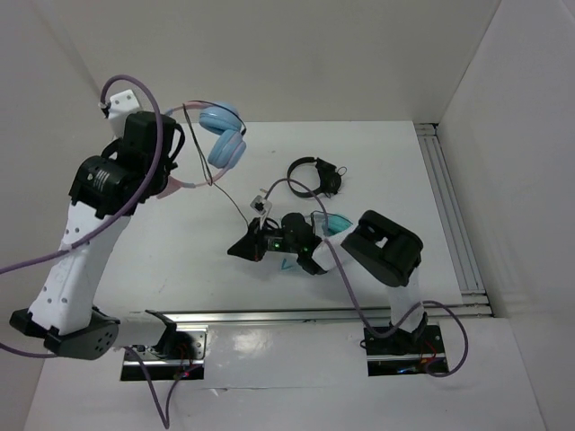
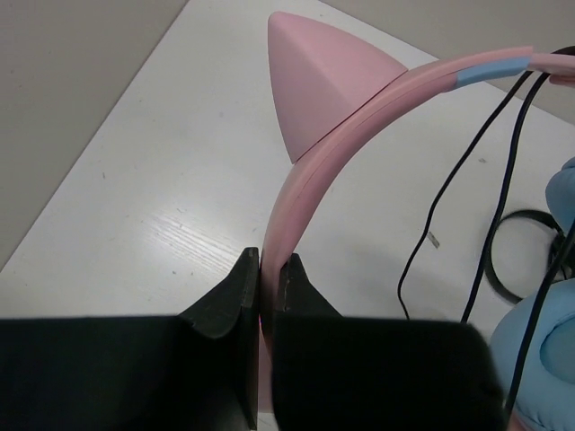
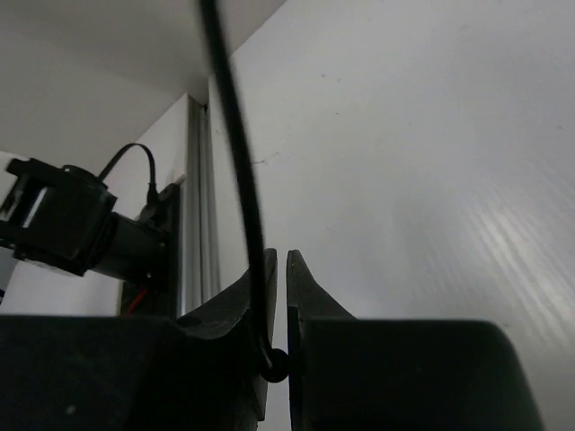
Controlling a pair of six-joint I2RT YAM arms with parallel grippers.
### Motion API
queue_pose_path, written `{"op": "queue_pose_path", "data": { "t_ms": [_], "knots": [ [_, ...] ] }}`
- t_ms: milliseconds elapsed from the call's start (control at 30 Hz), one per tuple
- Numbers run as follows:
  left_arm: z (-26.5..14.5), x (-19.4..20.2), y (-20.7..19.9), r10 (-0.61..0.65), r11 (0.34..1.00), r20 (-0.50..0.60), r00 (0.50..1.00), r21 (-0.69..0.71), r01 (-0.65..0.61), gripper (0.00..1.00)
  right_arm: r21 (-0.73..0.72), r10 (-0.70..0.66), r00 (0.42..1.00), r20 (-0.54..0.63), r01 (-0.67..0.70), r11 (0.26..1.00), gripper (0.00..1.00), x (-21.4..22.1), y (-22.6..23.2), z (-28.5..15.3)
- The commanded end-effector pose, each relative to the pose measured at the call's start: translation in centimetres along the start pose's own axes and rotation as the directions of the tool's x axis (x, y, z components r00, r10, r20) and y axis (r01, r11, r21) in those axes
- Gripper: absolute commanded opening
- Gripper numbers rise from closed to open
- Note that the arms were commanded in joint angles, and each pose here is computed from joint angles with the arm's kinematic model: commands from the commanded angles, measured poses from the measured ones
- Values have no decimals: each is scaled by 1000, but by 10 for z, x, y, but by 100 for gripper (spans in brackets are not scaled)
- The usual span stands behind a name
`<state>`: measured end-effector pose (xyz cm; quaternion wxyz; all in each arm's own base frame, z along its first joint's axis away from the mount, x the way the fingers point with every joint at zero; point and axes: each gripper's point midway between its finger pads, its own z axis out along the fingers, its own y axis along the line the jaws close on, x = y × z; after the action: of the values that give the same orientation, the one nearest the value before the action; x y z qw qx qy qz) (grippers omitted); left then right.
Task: Wrap the headphones
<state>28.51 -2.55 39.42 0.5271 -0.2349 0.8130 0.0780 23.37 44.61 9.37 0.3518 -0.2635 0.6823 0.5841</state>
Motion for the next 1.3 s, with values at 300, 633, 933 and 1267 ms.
{"op": "queue_pose_path", "data": {
  "t_ms": [300,633,933,1267],
  "knots": [
    [100,-11,3,-90,985,6,996,-149,90,0,182,-294,953,-76,303,935,0,-10,93,-29],
    [137,56,9,-17,973,-162,987,-232,-21,0,121,-412,906,-95,421,899,0,-38,156,-41],
    [139,103,14,-18,976,-251,968,-216,-38,0,-53,-499,846,-187,498,865,0,-35,179,-10],
    [144,115,14,1,979,-282,959,-194,-58,0,-185,-556,809,-190,527,829,0,-54,198,-17]
  ]
}}
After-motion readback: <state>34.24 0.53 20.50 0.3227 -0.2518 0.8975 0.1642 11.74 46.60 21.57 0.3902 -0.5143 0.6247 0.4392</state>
